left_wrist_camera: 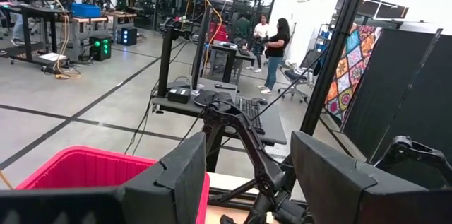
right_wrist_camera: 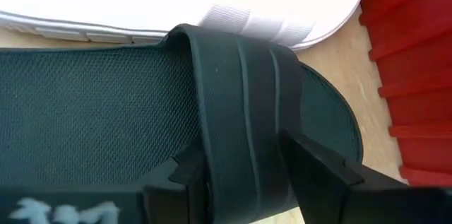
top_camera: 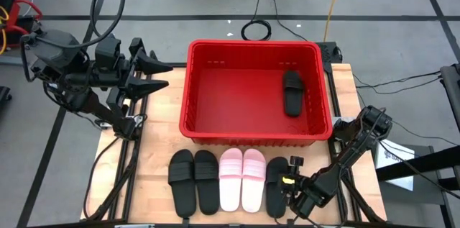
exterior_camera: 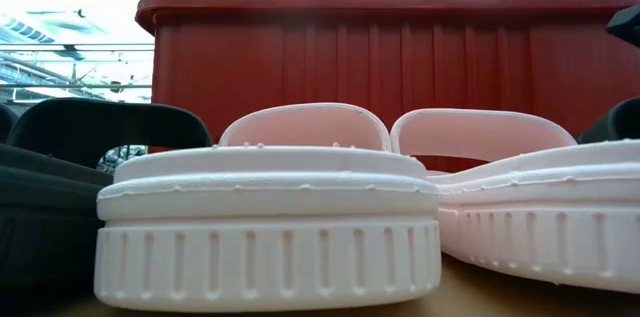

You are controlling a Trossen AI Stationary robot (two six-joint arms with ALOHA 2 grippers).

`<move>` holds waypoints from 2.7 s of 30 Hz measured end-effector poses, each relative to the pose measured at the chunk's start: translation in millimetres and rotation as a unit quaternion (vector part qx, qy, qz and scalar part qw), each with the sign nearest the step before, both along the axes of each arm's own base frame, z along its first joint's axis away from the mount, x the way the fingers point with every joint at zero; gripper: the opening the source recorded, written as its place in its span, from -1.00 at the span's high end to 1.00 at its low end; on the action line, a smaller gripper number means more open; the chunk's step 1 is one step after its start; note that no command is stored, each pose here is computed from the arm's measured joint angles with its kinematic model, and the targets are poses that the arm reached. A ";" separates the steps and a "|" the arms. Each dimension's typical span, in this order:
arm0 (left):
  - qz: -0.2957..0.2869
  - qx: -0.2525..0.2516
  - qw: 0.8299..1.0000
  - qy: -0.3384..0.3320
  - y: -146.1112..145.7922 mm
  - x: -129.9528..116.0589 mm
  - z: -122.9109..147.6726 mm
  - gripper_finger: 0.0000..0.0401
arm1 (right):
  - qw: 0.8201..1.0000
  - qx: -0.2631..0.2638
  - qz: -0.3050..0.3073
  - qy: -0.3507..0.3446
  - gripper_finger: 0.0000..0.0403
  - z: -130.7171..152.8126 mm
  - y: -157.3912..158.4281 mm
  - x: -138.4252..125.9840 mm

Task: Pick and place slides into bin
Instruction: Put the black slipper into the red bin

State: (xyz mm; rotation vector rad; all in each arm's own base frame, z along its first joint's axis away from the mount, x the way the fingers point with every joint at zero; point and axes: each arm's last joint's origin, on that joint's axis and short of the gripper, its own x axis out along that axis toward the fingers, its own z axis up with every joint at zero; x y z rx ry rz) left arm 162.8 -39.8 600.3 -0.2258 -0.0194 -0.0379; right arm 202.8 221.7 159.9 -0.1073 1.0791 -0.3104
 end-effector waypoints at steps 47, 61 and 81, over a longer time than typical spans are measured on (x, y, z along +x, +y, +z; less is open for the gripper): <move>0.001 0.045 0.999 0.003 0.0 0.0 -0.9 -0.02 | 0.920 0.282 0.057 -0.268 1.00 169.3 -60.7 -32.0; 0.053 0.061 0.997 -0.013 10.7 -2.8 3.2 -0.02 | 0.742 0.165 0.133 -0.635 0.99 261.8 -109.3 -2.2; 0.111 0.071 0.991 -0.021 68.5 -15.0 6.6 -0.02 | 0.657 -0.117 -0.005 -0.745 0.98 304.1 -206.8 -8.6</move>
